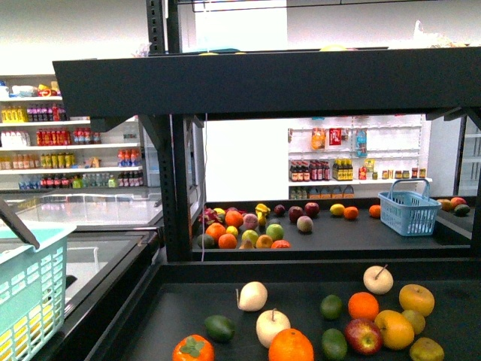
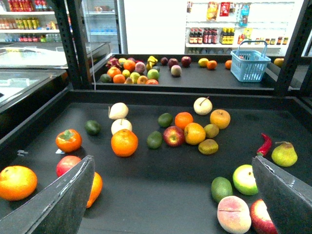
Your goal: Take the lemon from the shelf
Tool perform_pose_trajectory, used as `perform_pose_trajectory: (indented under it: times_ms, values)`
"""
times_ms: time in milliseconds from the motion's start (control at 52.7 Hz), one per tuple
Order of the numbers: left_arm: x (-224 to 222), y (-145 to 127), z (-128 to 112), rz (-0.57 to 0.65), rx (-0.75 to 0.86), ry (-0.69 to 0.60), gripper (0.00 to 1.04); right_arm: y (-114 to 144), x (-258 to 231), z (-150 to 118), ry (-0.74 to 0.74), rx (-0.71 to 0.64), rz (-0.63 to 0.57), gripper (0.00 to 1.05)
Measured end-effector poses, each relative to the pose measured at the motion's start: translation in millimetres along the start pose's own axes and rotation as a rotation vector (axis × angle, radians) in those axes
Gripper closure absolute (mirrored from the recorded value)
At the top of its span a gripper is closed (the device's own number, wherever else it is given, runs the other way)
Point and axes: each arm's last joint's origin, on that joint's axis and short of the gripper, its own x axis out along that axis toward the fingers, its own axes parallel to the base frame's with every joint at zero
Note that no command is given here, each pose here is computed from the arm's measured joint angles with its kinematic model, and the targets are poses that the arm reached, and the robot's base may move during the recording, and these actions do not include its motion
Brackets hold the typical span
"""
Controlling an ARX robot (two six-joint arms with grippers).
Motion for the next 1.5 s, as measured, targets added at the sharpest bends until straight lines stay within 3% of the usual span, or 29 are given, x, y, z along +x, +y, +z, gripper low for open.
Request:
perform_pose_trajectory:
  times_ms: [228,285,437,722,1006,1500]
  values:
    - [-96,-19,3,-0.097,0.351,-0.026,0.09,0,0,0,0.0,0.0,0.0,0.08]
    - [-120,-21,-2,-0.185,0.445,0.02,0.19,0,0,0,0.0,0.0,0.0,0.08]
    - [-178,0,-46,-0.25,0.563,0.058,0.49,0,0,0,0.0,0.0,0.0,0.08]
    - [-182,26,-82,-0.248,0.583,0.031,1.03,0,0,0,0.0,0.0,-0.001,0.08]
    - [-181,42,-105,-0.247,0.589,0.032,1.02,0,0,0,0.0,0.0,-0.001,0.08]
    - [-180,54,-122,-0.248,0.588,0.028,1.02,0,0,0,0.0,0.0,0.0,0.08]
